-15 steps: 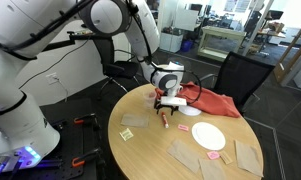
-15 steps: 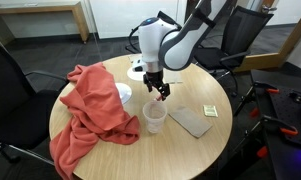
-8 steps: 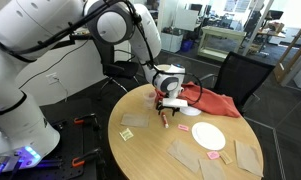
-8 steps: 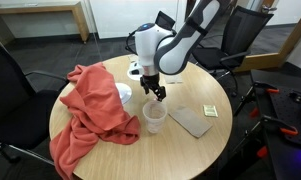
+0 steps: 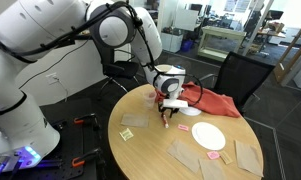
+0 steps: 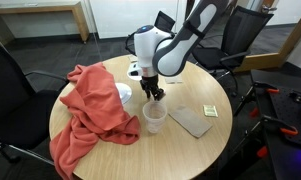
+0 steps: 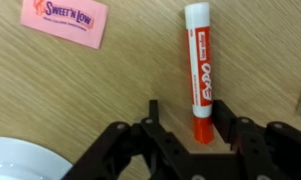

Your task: Pick up the pen from table and put it in the plastic colourless cup.

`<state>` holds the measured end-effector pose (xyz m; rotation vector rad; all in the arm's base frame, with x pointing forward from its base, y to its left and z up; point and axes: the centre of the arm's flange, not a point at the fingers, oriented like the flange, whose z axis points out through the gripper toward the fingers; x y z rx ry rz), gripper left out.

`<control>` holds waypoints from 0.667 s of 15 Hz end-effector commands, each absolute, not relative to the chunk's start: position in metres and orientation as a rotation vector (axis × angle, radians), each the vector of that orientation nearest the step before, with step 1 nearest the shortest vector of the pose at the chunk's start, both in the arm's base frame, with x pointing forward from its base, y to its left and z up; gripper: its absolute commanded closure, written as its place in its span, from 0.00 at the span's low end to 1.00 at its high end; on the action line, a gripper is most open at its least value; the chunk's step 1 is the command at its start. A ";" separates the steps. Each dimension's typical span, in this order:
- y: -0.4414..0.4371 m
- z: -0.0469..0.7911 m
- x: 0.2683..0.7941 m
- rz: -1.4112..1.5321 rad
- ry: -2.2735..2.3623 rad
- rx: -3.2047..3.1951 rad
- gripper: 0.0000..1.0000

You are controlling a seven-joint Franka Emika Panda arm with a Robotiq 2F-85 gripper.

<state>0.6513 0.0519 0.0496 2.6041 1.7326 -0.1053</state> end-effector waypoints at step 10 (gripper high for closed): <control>0.045 0.104 0.653 -0.020 1.625 2.664 0.95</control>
